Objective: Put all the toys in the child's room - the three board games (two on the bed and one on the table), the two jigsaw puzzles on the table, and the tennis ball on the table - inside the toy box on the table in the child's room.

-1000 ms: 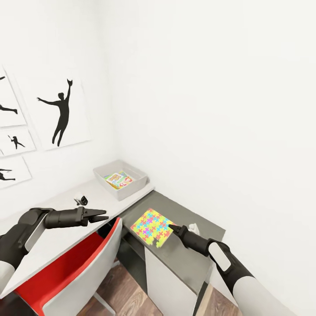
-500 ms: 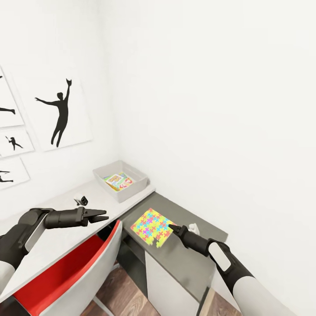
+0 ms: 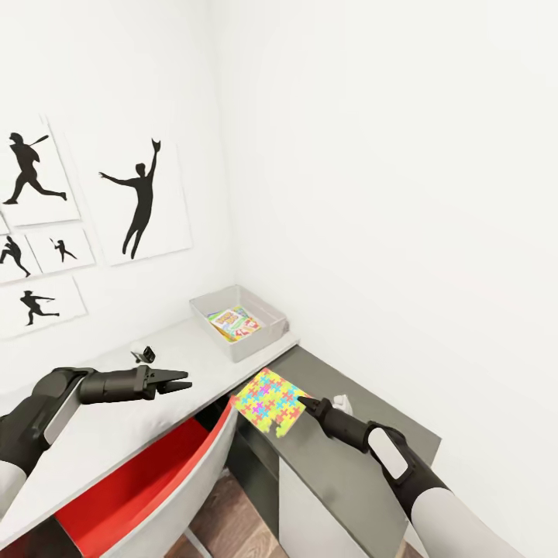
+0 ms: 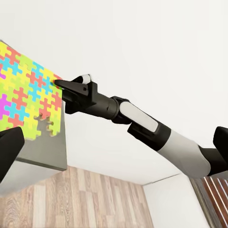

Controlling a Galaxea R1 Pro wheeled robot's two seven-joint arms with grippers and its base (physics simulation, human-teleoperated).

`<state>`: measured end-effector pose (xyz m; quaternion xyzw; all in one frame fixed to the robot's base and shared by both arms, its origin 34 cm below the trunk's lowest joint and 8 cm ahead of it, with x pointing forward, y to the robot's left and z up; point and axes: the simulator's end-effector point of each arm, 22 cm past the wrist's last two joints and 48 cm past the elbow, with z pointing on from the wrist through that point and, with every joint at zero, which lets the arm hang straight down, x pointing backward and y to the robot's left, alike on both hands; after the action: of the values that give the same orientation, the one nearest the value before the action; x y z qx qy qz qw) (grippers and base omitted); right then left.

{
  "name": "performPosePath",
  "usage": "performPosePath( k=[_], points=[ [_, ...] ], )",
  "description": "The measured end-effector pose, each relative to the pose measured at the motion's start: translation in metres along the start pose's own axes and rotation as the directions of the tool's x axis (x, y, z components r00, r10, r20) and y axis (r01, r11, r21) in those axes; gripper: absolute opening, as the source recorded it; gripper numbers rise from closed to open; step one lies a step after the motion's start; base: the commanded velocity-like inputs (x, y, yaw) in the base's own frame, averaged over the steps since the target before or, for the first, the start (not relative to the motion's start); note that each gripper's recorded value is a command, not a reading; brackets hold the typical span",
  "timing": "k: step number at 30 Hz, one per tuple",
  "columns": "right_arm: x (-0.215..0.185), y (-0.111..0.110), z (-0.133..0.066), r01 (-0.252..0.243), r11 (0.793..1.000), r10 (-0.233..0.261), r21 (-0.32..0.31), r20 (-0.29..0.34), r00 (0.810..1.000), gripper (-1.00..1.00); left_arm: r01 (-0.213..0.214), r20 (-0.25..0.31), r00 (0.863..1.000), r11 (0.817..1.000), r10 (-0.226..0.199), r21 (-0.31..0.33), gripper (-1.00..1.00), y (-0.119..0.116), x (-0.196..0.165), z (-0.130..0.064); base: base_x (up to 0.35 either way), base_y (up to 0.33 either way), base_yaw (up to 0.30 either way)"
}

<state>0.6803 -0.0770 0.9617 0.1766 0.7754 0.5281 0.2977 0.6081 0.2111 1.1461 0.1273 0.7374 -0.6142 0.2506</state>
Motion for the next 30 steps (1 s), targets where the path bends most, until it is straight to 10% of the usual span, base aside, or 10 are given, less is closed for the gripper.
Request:
performPosePath(
  k=[30],
  points=[
    [-0.0010,-0.0007,-0.0005,0.001,1.000,-0.001,0.001,0.002,1.000,-1.00,0.000,0.000,1.000,1.000,0.000,0.000,1.00,0.0001,0.0000,0.0001,0.050,0.034,0.022]
  ],
)
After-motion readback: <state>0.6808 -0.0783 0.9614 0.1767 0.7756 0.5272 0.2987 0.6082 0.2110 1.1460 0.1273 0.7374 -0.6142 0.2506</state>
